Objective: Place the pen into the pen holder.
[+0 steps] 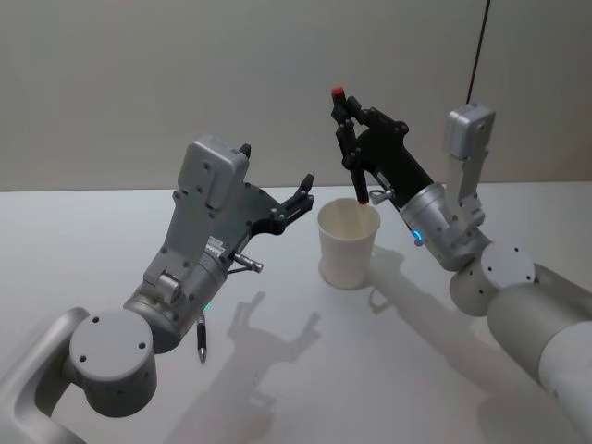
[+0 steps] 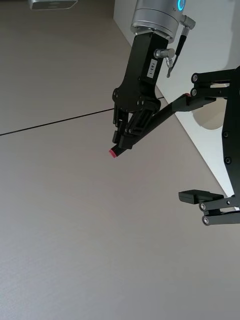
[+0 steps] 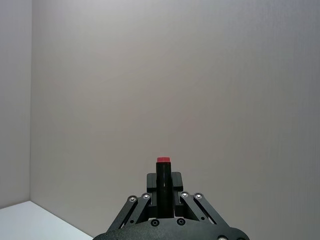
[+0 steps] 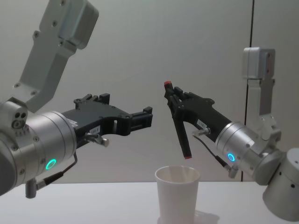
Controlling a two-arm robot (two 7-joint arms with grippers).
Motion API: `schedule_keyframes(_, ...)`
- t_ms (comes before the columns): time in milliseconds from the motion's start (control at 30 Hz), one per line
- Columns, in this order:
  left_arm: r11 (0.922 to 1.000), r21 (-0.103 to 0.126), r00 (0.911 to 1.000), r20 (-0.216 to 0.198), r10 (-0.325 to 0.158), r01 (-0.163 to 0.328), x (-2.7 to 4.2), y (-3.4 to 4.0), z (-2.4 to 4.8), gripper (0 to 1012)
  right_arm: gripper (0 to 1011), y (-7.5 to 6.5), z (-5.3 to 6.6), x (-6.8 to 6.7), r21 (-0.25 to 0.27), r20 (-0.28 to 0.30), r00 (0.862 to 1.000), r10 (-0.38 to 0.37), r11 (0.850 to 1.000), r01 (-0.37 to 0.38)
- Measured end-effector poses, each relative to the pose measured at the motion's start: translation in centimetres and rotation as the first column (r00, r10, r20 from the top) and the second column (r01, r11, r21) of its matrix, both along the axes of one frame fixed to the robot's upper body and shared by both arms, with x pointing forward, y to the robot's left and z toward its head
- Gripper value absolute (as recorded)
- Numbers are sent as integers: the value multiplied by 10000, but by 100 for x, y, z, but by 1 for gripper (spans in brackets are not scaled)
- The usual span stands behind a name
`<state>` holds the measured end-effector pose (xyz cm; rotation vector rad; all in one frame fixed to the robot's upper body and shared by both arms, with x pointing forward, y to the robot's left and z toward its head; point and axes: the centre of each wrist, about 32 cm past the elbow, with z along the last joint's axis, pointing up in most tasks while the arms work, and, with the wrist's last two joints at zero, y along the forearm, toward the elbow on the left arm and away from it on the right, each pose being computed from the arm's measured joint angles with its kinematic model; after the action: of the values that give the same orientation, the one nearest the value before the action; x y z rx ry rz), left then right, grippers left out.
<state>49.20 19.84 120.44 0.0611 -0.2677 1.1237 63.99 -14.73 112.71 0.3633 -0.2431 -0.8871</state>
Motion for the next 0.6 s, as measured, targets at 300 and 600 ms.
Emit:
schedule_keyframes(300, 10000, 0, 10000, 0, 0, 0, 0, 0, 0, 1003, 158, -11, -29, -10, -93, 85, 10000, -36, 10000, 37)
schedule_keyframes(600, 10000, 0, 10000, -1, -1, 1, 0, 0, 0, 1003, 158, -14, -74, -38, -151, 230, 9997, -60, 9999, 64)
